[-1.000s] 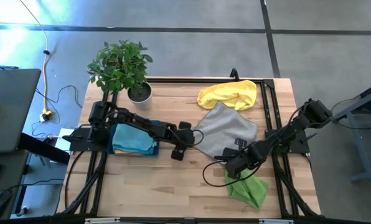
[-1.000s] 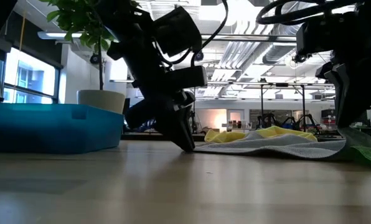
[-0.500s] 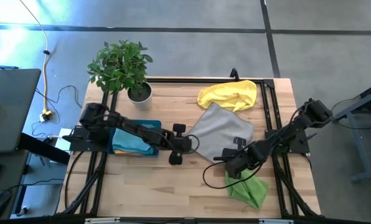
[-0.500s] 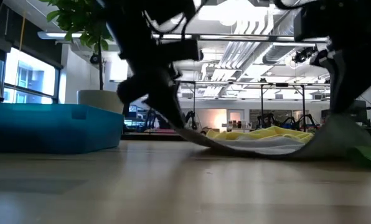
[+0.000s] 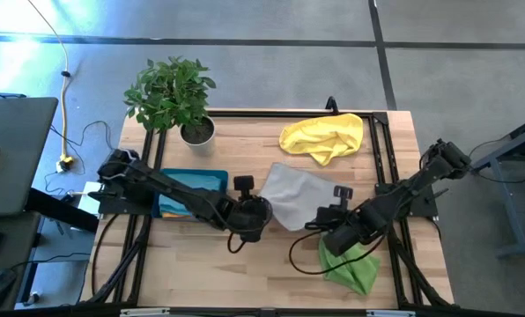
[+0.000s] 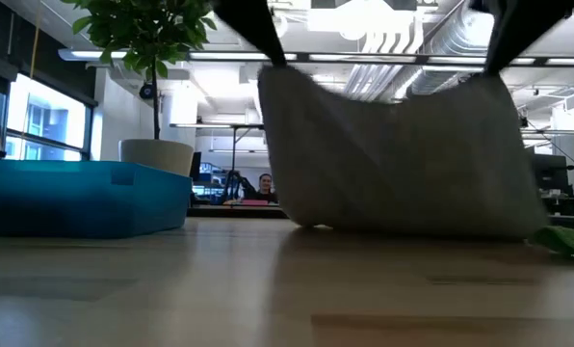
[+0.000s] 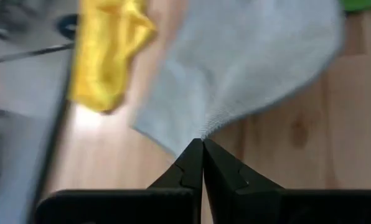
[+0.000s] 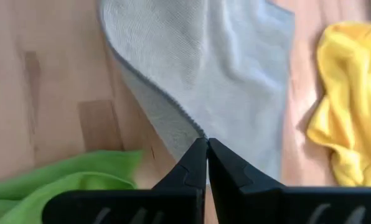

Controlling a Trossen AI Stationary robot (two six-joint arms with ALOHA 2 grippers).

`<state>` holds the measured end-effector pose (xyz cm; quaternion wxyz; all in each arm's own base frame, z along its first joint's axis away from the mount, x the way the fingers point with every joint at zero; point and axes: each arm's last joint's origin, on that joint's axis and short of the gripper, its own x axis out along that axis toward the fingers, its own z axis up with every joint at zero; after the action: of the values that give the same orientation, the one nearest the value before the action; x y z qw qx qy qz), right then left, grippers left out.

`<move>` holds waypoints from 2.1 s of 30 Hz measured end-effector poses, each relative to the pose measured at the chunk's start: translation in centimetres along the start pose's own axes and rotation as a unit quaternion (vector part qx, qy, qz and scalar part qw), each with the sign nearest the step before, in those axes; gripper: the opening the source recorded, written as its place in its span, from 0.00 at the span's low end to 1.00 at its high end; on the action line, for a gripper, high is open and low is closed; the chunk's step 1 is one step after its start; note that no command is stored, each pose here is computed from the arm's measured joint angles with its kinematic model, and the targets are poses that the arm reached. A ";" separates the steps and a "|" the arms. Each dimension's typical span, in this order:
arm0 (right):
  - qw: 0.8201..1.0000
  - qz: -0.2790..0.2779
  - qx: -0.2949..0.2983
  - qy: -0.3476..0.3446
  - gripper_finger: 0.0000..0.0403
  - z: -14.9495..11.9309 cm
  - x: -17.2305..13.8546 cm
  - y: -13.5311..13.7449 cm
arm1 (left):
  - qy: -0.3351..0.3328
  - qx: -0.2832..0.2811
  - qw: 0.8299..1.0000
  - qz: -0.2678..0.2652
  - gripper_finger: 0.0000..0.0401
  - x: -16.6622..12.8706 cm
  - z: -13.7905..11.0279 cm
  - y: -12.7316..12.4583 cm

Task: Fold microfiber towels
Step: Fold the gray towel on the table

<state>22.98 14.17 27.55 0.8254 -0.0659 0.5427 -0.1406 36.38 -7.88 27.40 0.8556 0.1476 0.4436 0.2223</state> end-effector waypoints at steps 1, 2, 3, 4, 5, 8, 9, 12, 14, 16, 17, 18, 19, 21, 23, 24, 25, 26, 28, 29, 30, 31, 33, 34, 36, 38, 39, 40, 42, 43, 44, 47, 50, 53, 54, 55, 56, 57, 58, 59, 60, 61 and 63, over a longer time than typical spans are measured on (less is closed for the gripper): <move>1.000 -0.005 -0.001 -0.003 0.00 0.2 -0.7 -0.2 | -0.003 -0.002 1.000 0.013 0.00 -0.9 0.4 0.2; 1.000 -0.011 -0.005 -0.006 0.00 0.4 -1.4 -0.4 | -0.006 -0.005 1.000 0.024 0.00 -1.7 0.8 0.4; 1.000 -0.015 -0.007 -0.010 0.00 0.6 -2.2 -0.5 | -0.006 -0.008 0.999 0.032 0.00 -2.4 1.1 0.8; 1.000 -0.017 -0.009 -0.015 0.00 0.8 -2.9 -0.7 | -0.004 -0.011 0.999 0.035 0.00 -3.0 1.3 1.0; 1.000 -0.022 -0.011 -0.016 0.00 0.9 -3.7 -0.9 | -0.002 -0.016 0.999 0.035 0.00 -3.6 1.5 1.2; 0.999 -0.028 -0.006 -0.023 0.00 1.2 -6.0 -1.6 | 0.000 -0.044 0.999 0.018 0.00 -5.3 2.3 1.9; 0.999 -0.028 -0.003 -0.022 0.00 1.3 -6.6 -1.9 | 0.000 -0.056 0.998 0.004 0.00 -5.9 2.6 2.0; 0.999 -0.017 0.005 -0.034 0.00 1.7 -8.6 -2.5 | -0.003 -0.084 0.995 -0.053 0.00 -7.3 3.3 2.2; 0.999 -0.008 0.010 -0.042 0.00 2.0 -9.8 -2.9 | -0.013 -0.093 0.992 -0.082 0.00 -8.3 3.9 2.3; 0.998 0.003 0.016 -0.054 0.00 2.3 -10.8 -3.3 | -0.025 -0.095 0.991 -0.094 0.00 -9.5 4.3 2.6; 0.998 0.010 0.015 -0.059 0.00 2.4 -11.2 -3.4 | -0.028 -0.096 0.990 -0.096 0.00 -10.0 4.5 2.8; 0.998 0.017 0.013 -0.062 0.00 2.5 -11.5 -3.5 | -0.032 -0.097 0.990 -0.097 0.00 -10.5 4.7 3.1; 0.997 0.022 0.013 -0.068 0.00 2.7 -11.9 -3.6 | -0.036 -0.099 0.990 -0.097 0.00 -11.0 4.8 3.4; 0.997 0.029 0.012 -0.076 0.00 2.8 -12.5 -3.9 | -0.038 -0.100 0.990 -0.088 0.00 -11.6 4.9 3.8; 0.996 0.028 0.006 -0.080 0.00 3.0 -12.6 -4.1 | -0.039 -0.096 0.993 -0.064 0.00 -11.9 4.8 4.3; 0.996 0.026 0.002 -0.080 0.00 3.1 -12.6 -4.2 | -0.037 -0.092 0.994 -0.050 0.00 -12.1 4.7 4.6; 0.996 0.024 0.000 -0.080 0.00 3.2 -12.5 -4.3 | -0.033 -0.088 0.995 -0.037 0.00 -12.1 4.6 4.9; 0.997 0.020 -0.004 -0.078 0.00 3.3 -12.4 -4.4 | -0.026 -0.084 0.996 -0.026 0.00 -12.0 4.5 5.2; 0.998 0.006 -0.010 -0.069 0.00 3.5 -11.6 -4.8 | -0.009 -0.084 0.996 -0.007 0.00 -11.6 4.2 5.8; 0.998 -0.001 -0.010 -0.063 0.00 3.6 -11.2 -4.9 | 0.000 -0.086 0.996 0.003 0.00 -11.3 4.1 6.1; 0.998 -0.009 -0.013 -0.056 0.00 3.8 -10.7 -5.2 | 0.006 -0.088 0.996 0.014 0.00 -11.0 4.0 6.4; 0.998 -0.018 -0.016 -0.050 0.00 3.9 -10.2 -5.4 | 0.013 -0.090 0.996 0.026 0.00 -10.6 3.9 6.7; 0.998 -0.035 -0.027 -0.034 0.00 4.2 -9.2 -6.0 | 0.023 -0.089 0.994 0.055 0.00 -9.9 3.7 7.4; 0.998 -0.044 -0.031 -0.027 0.00 4.3 -8.7 -6.4 | 0.027 -0.089 0.993 0.071 0.00 -9.6 3.7 7.8; 0.997 -0.071 -0.037 -0.021 0.00 4.7 -7.9 -7.3 | 0.028 -0.093 0.990 0.103 0.00 -9.1 3.7 8.7; 0.993 -0.106 -0.045 -0.022 0.00 5.2 -7.4 -8.4 | 0.029 -0.094 0.986 0.132 0.00 -8.5 3.9 9.7; 0.991 -0.124 -0.050 -0.022 0.00 5.4 -7.2 -9.0 | 0.029 -0.093 0.984 0.146 0.00 -8.2 3.9 10.2; 0.988 -0.140 -0.055 -0.021 0.00 5.6 -7.1 -9.5 | 0.030 -0.091 0.982 0.161 0.00 -8.0 3.9 10.7; 0.984 -0.169 -0.058 -0.014 0.00 6.0 -6.6 -10.8 | 0.031 -0.089 0.977 0.191 0.00 -7.5 4.0 11.5; 0.982 -0.180 -0.059 -0.010 0.00 6.2 -6.4 -11.4 | 0.031 -0.089 0.974 0.204 0.00 -7.3 4.0 11.9; 0.980 -0.190 -0.058 -0.005 0.00 6.3 -6.2 -11.9 | 0.032 -0.090 0.972 0.215 0.00 -7.1 4.0 12.3; 0.977 -0.208 -0.048 0.009 0.00 6.6 -5.7 -13.3 | 0.043 -0.099 0.968 0.226 0.00 -6.6 3.9 13.2; 0.977 -0.213 -0.024 0.013 0.00 6.7 -5.5 -13.9 | 0.077 -0.138 0.974 0.163 0.00 -5.5 3.7 13.3; 0.981 -0.190 0.021 0.014 0.00 6.6 -5.2 -13.8 | 0.120 -0.158 0.974 0.111 0.00 -3.9 3.6 12.4; 0.983 -0.177 0.030 0.022 0.00 6.4 -4.7 -13.5 | 0.128 -0.153 0.974 0.106 0.00 -3.4 3.5 11.9; 0.985 -0.164 0.033 0.035 0.00 6.0 -4.0 -13.0 | 0.136 -0.144 0.975 0.103 0.00 -2.9 3.4 11.2; 0.986 -0.154 0.032 0.051 0.00 5.6 -3.1 -12.4 | 0.144 -0.135 0.975 0.100 0.00 -2.4 3.2 10.5; 0.987 -0.144 0.028 0.070 0.00 5.1 -2.1 -11.7 | 0.153 -0.125 0.976 0.094 0.00 -1.7 3.0 9.6; 0.987 -0.135 0.024 0.088 0.00 4.5 -1.1 -11.0 | 0.162 -0.117 0.976 0.086 0.00 -1.1 2.7 8.7; 0.986 -0.126 0.020 0.107 0.00 3.7 0.0 -10.3 | 0.177 -0.107 0.975 0.076 0.00 -0.5 2.2 7.7; 0.986 -0.115 0.019 0.117 0.00 3.1 1.0 -9.5 | 0.188 -0.100 0.975 0.068 0.00 0.0 1.8 6.6; 0.987 -0.100 0.022 0.122 0.00 2.5 2.0 -8.6 | 0.191 -0.095 0.975 0.061 0.00 0.5 1.4 5.5; 0.990 -0.063 0.021 0.125 0.00 1.4 3.5 -6.8 | 0.193 -0.086 0.976 0.044 0.00 1.0 0.5 3.4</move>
<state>24.47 6.58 26.86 0.7418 -0.0642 0.6334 -0.2109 36.47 -4.46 28.53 0.7523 0.0475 0.5731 0.3213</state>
